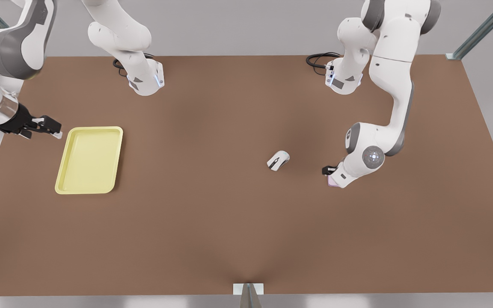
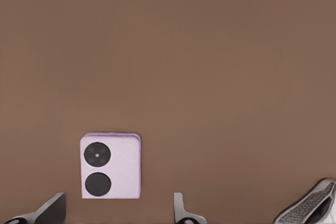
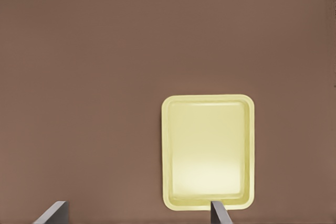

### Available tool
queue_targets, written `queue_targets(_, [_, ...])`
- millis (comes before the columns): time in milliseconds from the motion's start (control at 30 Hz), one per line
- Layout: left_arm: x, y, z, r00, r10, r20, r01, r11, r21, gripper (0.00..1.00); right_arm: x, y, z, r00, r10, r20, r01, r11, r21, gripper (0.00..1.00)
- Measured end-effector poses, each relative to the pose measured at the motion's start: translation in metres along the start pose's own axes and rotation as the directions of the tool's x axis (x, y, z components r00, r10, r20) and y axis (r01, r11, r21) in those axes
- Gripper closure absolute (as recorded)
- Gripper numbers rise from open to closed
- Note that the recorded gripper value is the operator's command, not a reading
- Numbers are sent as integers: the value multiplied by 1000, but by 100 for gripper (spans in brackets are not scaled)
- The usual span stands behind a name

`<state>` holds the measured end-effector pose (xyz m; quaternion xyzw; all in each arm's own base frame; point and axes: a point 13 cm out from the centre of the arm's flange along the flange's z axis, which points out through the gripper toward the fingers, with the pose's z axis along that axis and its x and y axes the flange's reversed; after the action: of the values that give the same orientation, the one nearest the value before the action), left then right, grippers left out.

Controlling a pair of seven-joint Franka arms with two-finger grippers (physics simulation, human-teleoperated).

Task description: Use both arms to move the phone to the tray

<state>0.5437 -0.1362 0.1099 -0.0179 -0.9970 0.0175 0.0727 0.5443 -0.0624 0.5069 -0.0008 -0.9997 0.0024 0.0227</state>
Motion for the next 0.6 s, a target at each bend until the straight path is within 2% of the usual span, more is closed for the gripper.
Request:
queue_targets(300, [-10, 32, 58, 996, -50, 69, 51, 998, -21, 0, -5, -7, -8, 1000, 6, 17, -6, 1000, 1, 0])
queue_targets(600, [-14, 33, 72, 994, -37, 103, 39, 999, -25, 0, -12, 2, -18, 999, -12, 37, 12, 1000, -6, 0])
